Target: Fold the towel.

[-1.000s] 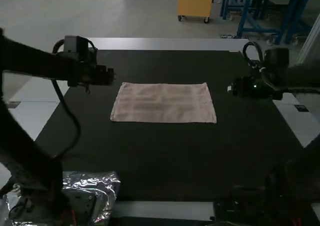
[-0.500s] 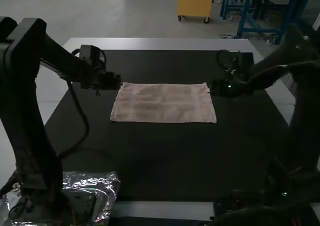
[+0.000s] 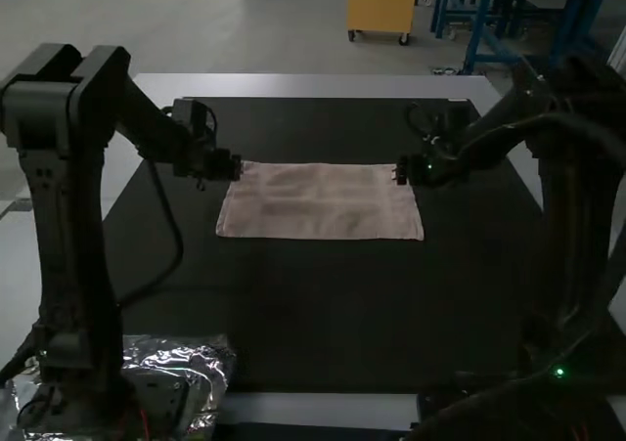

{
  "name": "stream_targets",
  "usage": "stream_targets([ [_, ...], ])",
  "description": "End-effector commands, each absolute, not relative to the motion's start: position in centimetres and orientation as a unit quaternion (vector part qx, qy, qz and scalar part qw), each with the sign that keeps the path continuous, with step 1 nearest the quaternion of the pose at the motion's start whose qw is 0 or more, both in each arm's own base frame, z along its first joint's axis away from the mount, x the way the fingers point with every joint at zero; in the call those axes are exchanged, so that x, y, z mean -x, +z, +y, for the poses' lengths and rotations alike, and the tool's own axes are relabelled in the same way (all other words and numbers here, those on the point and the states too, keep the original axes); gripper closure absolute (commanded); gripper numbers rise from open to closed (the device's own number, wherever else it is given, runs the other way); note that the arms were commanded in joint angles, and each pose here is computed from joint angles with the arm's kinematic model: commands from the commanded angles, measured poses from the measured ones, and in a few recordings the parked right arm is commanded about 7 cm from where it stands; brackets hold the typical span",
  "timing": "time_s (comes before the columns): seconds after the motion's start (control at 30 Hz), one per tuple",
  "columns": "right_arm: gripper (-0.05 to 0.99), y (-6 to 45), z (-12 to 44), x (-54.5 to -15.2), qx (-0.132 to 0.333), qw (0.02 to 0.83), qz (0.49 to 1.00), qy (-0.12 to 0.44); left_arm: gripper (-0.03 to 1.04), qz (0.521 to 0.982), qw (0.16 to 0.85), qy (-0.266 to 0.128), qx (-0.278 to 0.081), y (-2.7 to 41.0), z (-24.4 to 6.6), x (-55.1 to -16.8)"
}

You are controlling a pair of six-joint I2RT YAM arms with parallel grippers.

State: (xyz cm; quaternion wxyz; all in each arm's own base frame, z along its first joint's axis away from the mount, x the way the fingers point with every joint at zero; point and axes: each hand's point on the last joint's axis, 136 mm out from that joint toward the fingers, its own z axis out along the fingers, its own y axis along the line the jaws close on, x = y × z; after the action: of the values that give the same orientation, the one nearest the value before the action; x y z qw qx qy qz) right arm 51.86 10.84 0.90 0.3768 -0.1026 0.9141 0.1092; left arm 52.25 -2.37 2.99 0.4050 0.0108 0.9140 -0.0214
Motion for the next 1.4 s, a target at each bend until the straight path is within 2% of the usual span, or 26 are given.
stream_targets([
  [0.0,0.03,1.5,11.5,-53.2,0.108,0.391,0.908,0.107,0.05,0.908,0.419,-0.005,-0.02,3.6,-1.9,-53.8],
  [0.17,0.03,0.5,11.8,-54.3,0.107,0.388,0.909,0.11,0.05,0.914,0.405,-0.002,-0.031,2.0,-2.1,-54.3],
  [0.4,0.03,-0.4,12.9,-55.4,0.089,0.368,0.913,0.151,0.05,0.917,0.397,0.001,-0.034,0.7,-2.1,-54.7],
  [0.63,0.03,-1.2,14.0,-55.6,0.101,0.36,0.915,0.153,0.05,0.917,0.395,0.016,-0.045,-0.4,-1.7,-55.3],
  [0.7,0.07,-1.9,14.2,-55.1,0.107,0.352,0.917,0.152,0.06,0.919,0.391,0.018,-0.048,-1.0,-1.7,-55.2],
  [0.73,0.17,-2.5,14.1,-54.7,0.112,0.342,0.921,0.15,0.11,0.921,0.386,0.02,-0.053,-1.5,-1.7,-55.1],
  [0.77,0.35,-2.9,14.2,-54.4,0.112,0.337,0.922,0.153,0.22,0.923,0.382,0.02,-0.054,-2.0,-1.7,-55.0],
  [0.8,0.58,-3.3,14.3,-53.9,0.115,0.33,0.924,0.157,0.37,0.924,0.377,0.019,-0.055,-2.3,-1.7,-54.9],
  [0.83,0.8,-3.6,14.3,-53.6,0.115,0.327,0.925,0.158,0.59,0.927,0.372,0.018,-0.054,-2.8,-1.6,-54.7],
  [0.87,0.97,-3.9,14.2,-53.4,0.119,0.326,0.925,0.157,0.84,0.927,0.371,0.018,-0.053,-2.9,-1.6,-54.6],
  [0.9,0.96,-3.9,14.1,-53.3,0.118,0.325,0.925,0.159,1.0,0.926,0.373,0.017,-0.054,-2.9,-1.6,-54.6],
  [1.07,0.96,-3.6,13.5,-52.9,0.116,0.325,0.925,0.157,0.99,0.923,0.379,-0.017,-0.066,-2.5,-2.8,-54.5],
  [1.37,0.96,1.6,12.8,-53.6,0.118,0.366,0.91,0.155,0.99,0.905,0.417,-0.042,-0.077,2.8,-3.8,-55.0],
])
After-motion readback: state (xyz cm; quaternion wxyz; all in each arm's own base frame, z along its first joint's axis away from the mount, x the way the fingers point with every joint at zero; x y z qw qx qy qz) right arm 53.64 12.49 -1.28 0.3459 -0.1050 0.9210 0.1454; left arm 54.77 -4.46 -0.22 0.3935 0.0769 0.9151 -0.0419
